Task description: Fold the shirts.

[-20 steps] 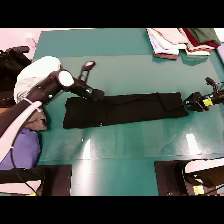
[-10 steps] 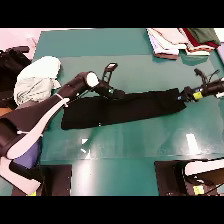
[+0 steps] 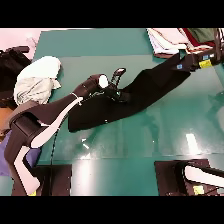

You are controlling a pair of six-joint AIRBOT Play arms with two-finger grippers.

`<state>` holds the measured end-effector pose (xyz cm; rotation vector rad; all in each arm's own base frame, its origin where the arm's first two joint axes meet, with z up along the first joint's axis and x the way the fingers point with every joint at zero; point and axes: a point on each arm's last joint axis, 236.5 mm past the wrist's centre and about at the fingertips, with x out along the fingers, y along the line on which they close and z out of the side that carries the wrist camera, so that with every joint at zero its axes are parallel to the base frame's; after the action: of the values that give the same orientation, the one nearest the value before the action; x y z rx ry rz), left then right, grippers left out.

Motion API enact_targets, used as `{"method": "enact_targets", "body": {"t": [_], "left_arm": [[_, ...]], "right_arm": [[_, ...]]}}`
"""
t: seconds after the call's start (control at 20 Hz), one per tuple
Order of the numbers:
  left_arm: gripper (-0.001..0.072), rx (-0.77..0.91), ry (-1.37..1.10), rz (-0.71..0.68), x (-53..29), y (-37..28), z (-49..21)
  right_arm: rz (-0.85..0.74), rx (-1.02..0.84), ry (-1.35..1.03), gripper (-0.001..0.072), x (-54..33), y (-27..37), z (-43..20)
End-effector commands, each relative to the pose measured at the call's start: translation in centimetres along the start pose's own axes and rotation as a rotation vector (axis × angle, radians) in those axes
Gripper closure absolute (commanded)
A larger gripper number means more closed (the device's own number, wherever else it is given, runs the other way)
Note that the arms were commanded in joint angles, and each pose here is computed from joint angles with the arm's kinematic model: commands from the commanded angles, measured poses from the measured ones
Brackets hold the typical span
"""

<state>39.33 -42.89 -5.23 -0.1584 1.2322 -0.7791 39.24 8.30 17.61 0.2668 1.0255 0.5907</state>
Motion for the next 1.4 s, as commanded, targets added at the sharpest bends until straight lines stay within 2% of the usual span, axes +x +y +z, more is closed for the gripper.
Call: {"method": "enact_targets", "body": {"t": [0.0, 0.2, 0.35, 0.55, 0.8, 0.85, 0.9, 0.95, 1.05, 1.15, 1.25, 1.35], "left_arm": [[0.0688, -0.002, 0.03, 0.006, 0.7, 0.4, -0.7], [0.0689, 0.047, 0.005, 0.045, -1.2, 1.1, 1.0], [0.0689, 0.075, -0.035, 0.135, -7.2, 4.2, 3.9], [0.0688, 0.07, -0.184, 0.32, -21.3, 10.1, 7.3], [0.0688, 0.053, -0.463, 0.569, -40.7, 13.7, 7.7], [0.0688, 0.05, -0.506, 0.595, -43.2, 13.5, 7.3], [0.0688, 0.049, -0.541, 0.612, -45.1, 13.2, 7.0], [0.0688, 0.05, -0.564, 0.62, -46.4, 12.8, 6.7], [0.0688, 0.057, -0.585, 0.613, -47.3, 11.8, 6.4], [0.0688, 0.055, -0.579, 0.567, -46.5, 10.9, 6.3], [0.0688, 0.067, -0.555, 0.533, -44.8, 10.2, 6.3], [0.0688, 0.097, -0.512, 0.501, -42.1, 9.1, 6.2]], "right_arm": [[0.036, -0.052, -0.041, 0.0694, -1.1, 5.8, 1.3], [0.085, -0.059, -0.001, 0.0694, 0.4, 9.0, 0.6], [0.147, -0.086, 0.003, 0.0694, 1.5, 12.2, 0.5], [0.307, -0.138, -0.006, 0.0694, 4.1, 19.1, 0.5], [0.528, -0.208, 0.034, 0.0693, 15.5, 31.4, -2.9], [0.557, -0.212, 0.019, 0.0636, 18.1, 33.5, -3.7], [0.56, -0.208, 0.01, 0.0416, 20.3, 34.7, -4.4], [0.559, -0.207, 0.021, 0.0286, 21.9, 35.3, -5.2], [0.546, -0.254, 0.092, 0.0286, 22.8, 34.7, -6.3], [0.451, -0.331, 0.144, 0.0286, 22.3, 30.9, -6.4], [0.311, -0.346, 0.192, 0.0286, 21.1, 24.5, -6.4], [0.141, -0.277, 0.269, 0.0286, 19.8, 15.9, -7.6]]}}
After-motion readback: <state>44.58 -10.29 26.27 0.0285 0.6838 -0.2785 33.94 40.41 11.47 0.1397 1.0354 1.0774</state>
